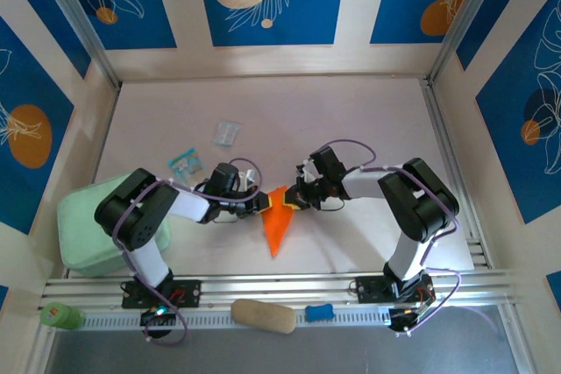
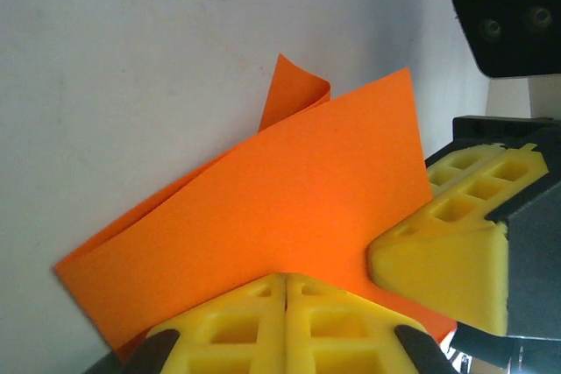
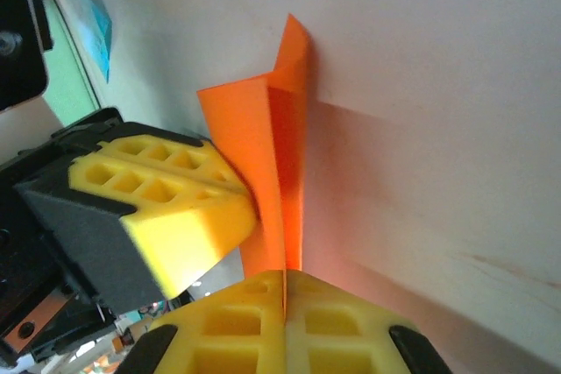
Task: Fold a paper plane with a square sheet of paper (pick it up from the middle)
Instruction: Perform the fifth fold on the wing at the bottom-center of the table.
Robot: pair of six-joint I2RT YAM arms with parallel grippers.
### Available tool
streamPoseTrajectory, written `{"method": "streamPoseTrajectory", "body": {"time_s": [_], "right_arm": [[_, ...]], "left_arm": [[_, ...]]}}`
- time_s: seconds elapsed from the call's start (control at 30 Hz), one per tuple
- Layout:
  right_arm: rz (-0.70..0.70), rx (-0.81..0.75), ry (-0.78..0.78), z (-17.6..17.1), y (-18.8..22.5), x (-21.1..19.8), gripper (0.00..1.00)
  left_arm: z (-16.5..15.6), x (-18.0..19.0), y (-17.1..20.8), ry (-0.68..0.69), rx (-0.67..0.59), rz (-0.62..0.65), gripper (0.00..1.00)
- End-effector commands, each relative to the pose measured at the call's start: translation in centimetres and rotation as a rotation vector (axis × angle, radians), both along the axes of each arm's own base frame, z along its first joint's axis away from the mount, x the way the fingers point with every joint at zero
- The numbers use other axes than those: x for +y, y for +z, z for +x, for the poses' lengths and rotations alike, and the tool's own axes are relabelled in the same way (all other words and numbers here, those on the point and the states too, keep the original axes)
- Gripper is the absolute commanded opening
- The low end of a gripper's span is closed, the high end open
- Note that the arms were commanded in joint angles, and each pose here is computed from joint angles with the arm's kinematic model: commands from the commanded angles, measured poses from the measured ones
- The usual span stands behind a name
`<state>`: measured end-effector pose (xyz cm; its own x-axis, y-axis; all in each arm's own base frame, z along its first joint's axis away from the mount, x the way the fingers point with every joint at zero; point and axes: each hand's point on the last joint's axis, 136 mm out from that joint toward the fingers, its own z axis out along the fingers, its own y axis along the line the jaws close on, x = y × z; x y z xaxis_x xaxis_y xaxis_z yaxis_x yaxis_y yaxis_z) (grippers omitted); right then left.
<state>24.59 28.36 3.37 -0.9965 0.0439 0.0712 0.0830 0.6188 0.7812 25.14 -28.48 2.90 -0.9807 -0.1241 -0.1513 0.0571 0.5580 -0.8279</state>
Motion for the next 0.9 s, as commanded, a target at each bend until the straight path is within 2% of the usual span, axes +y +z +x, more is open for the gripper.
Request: {"method": "streamPoseTrajectory", "body": {"time_s": [0.0,0.07,0.3,0.37,0.5,0.87], "right_arm": [[-0.029,0.009,-0.082,-0.1,0.8,-1.0,0.0],[-0.049,0.02,-0.166,0.0,1.0,-1.7,0.0],[-0.114,0.058,-0.485,-0.2,1.3,-5.3,0.0],[-0.114,0.05,-0.531,-0.3,1.5,-5.8,0.0],[-0.112,0.034,-0.542,-0.7,2.2,-5.8,0.0],[-0.133,0.046,-0.5,-2.0,1.0,-5.5,0.0]], "left_arm": [[-0.1,0.3,2.1,0.004,-0.062,0.002,0.15],[0.1,0.4,3.5,0.012,-0.111,0.015,0.19],[-1.1,1.2,6.7,-0.04,-0.316,0.204,0.22],[-1.5,1.4,7.3,-0.051,-0.37,0.238,0.23],[-2.2,1.5,7.5,-0.061,-0.417,0.26,0.26],[-3.1,0.0,7.5,-0.095,-0.452,0.259,0.25]]}}
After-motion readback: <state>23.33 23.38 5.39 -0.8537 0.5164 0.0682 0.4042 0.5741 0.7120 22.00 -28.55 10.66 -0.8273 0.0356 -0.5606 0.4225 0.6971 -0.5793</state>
